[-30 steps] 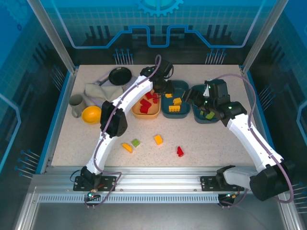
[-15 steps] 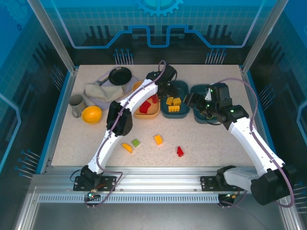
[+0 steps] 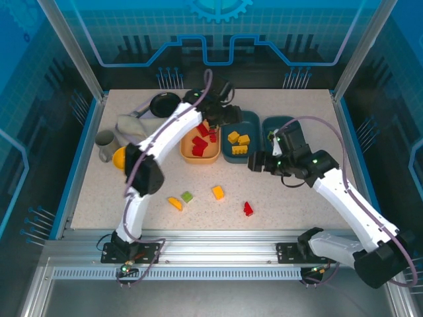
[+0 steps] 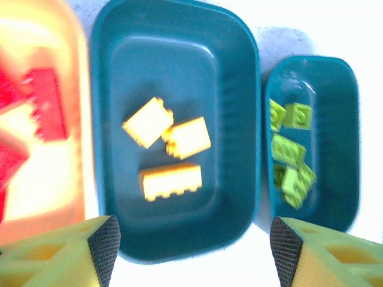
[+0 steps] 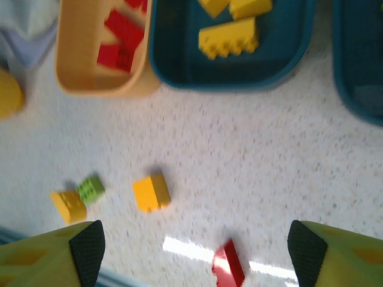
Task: Sort the legos into containers by color
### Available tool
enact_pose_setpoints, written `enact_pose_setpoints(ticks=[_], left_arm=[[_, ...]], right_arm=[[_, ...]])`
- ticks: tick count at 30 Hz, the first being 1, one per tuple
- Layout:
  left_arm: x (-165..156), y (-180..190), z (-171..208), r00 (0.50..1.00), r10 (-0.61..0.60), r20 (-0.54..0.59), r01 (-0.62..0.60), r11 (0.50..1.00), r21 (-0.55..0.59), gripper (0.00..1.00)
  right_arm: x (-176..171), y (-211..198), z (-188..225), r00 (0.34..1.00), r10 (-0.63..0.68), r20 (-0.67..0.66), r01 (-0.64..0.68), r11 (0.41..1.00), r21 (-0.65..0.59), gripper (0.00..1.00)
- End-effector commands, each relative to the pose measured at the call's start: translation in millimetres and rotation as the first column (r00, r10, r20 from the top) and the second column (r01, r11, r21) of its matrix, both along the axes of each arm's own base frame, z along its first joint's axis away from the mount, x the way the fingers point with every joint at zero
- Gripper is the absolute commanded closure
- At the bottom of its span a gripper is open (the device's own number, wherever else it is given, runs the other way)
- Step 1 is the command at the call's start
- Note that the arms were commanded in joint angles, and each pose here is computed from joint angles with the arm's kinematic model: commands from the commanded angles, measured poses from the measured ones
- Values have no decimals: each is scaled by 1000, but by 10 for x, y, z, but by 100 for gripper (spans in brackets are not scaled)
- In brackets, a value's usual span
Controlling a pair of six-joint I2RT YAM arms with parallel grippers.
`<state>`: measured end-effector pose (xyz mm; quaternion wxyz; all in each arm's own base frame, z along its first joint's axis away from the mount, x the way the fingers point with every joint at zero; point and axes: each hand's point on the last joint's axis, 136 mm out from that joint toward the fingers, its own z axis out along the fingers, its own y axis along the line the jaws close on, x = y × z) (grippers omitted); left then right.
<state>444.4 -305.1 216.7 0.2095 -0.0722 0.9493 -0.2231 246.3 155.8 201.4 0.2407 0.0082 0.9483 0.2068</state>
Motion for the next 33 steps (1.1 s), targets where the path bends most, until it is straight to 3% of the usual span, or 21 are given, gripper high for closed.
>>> enact_pose_setpoints(ticks=[1, 5, 9, 16, 22, 33], left_arm=[[-444, 344, 357, 999, 44, -20, -46, 996, -79, 29], [-1038, 674, 274, 996, 54, -70, -61, 993, -105, 29], [-1717, 908, -171, 987, 31, -161, -53, 990, -131, 28], [-2504, 1163, -571, 981, 10, -194, -54, 973, -226, 26], [-2730, 1319, -638, 980, 32, -195, -79, 968, -236, 26], [-2744, 1333, -608, 982, 36, -184, -81, 967, -243, 27]], right_arm=[[-337, -27, -158, 995, 92, -49, -98, 985, -143, 17], [-690, 68, -422, 971, 174, -163, -210, 948, -239, 18], [-1022, 123, -837, 923, 222, -315, -325, 887, -328, 19], [-1132, 236, -1346, 880, 225, -418, -407, 811, -421, 23], [-1012, 301, -1608, 873, 215, -438, -423, 781, -460, 39], [-809, 372, -1803, 875, 187, -447, -416, 763, -494, 64]])
